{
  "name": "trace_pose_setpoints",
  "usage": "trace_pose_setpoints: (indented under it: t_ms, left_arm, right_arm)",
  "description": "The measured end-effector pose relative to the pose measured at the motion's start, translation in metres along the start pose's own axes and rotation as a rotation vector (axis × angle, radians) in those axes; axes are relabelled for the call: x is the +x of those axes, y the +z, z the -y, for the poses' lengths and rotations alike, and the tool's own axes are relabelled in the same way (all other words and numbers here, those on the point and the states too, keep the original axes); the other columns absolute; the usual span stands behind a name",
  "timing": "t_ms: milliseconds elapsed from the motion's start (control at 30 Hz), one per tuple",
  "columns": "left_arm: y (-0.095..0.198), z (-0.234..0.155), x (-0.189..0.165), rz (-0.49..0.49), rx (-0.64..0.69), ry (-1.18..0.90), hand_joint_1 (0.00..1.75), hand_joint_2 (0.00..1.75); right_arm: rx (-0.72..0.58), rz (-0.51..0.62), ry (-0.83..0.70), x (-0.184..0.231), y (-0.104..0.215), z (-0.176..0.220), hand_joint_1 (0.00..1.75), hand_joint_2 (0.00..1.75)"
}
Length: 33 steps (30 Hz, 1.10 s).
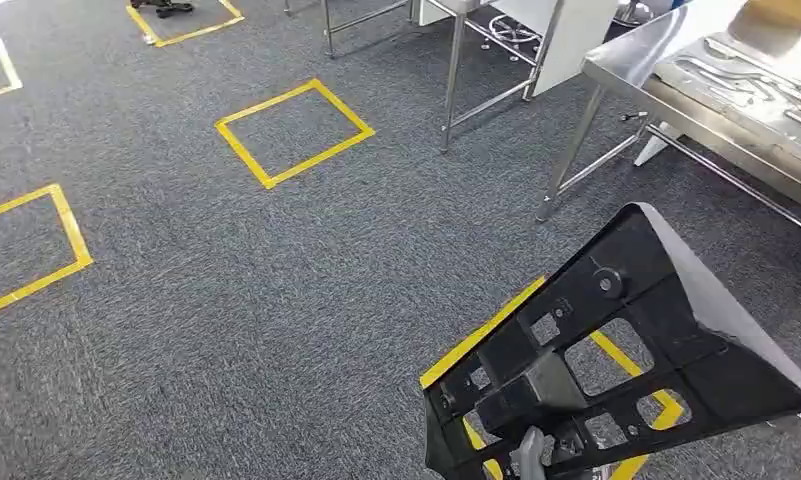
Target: Take the parts from the cabinet and place them on the table.
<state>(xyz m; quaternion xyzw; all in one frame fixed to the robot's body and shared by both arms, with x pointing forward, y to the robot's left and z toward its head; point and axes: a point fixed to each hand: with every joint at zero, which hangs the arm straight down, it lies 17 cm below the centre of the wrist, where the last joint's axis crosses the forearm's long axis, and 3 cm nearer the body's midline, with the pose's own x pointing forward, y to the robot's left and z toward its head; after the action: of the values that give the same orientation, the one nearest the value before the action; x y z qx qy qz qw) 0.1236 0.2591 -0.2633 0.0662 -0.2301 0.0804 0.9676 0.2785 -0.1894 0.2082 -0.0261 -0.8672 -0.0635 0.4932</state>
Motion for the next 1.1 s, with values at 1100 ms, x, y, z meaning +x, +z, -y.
trace_pose_setpoints:
  t_ms: [1100]
  left_arm:
    - [0.0,-0.002,0.0,0.013,-0.007,-0.016,0.0,0.0]
  right_arm:
    - [-0.015,-0.022,-0.01,-0.007,0.001,-0.003,1.75,1.75]
